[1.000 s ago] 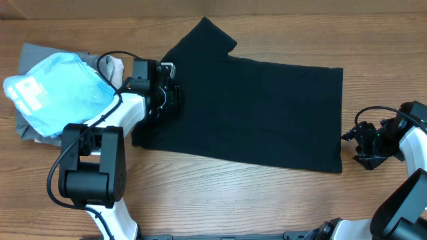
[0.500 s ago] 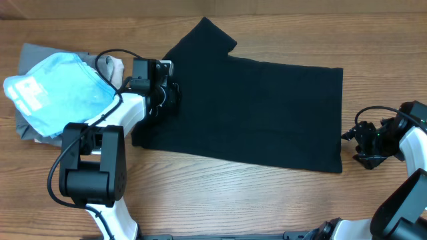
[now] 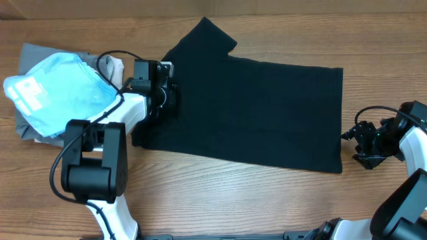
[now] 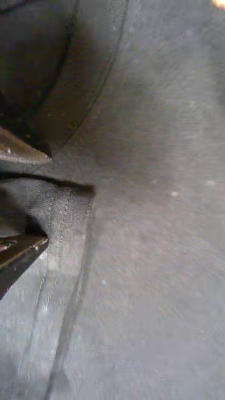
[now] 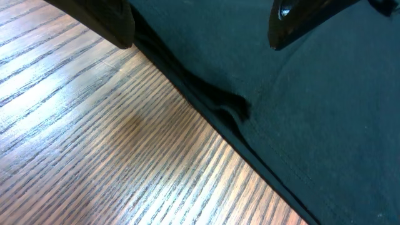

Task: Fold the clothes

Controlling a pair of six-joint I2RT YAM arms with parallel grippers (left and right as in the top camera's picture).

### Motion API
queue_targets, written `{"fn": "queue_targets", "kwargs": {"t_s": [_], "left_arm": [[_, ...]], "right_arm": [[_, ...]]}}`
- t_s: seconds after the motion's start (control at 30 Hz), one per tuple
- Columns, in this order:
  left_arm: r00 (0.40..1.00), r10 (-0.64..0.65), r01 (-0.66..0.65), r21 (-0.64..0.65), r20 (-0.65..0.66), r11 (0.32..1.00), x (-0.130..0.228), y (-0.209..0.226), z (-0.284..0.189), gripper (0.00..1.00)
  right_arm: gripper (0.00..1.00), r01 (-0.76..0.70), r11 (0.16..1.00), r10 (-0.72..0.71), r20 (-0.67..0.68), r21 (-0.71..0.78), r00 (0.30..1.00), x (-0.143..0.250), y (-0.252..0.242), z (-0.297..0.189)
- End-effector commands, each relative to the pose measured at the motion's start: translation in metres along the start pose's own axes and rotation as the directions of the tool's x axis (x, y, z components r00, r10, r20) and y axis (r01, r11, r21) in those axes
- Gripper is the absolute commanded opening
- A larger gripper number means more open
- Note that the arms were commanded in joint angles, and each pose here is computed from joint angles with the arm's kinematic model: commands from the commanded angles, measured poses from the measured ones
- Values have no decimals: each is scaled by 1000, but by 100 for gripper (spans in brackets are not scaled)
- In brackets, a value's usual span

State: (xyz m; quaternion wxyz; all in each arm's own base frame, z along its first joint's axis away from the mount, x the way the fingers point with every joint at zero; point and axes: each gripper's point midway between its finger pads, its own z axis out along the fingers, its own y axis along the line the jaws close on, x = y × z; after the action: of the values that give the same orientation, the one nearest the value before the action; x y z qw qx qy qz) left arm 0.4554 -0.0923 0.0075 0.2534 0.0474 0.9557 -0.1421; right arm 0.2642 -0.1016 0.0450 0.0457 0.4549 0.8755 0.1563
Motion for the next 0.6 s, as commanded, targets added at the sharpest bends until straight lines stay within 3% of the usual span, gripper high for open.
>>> {"fn": "queue_targets", "kwargs": {"t_s": [0.0,0.27,0.37,0.47,0.57], "left_arm": [[1000,-14,14,16,-16,1000,1,-3,8,39],[1000,-13,13,14,-8,1000,-2,-1,4,31],[1000,-7,7,16,15,1000,-12,-4,-2,24],[999,0,-1,16,46,1000,-23,-6,-10,7],[998,5,-6,12,65,1000,-33,-8,-17,4]], "right_arm": [[72,14,1000,-14,28,-21,1000,-3,7,-8],[73,14,1000,-13,27,-21,1000,-3,7,-8],[73,14,1000,-13,27,-21,1000,-3,7,-8],[73,14,1000,-13,27,-20,1000,-3,7,-8],[73,13,1000,-12,24,-20,1000,-2,6,-8]]}}
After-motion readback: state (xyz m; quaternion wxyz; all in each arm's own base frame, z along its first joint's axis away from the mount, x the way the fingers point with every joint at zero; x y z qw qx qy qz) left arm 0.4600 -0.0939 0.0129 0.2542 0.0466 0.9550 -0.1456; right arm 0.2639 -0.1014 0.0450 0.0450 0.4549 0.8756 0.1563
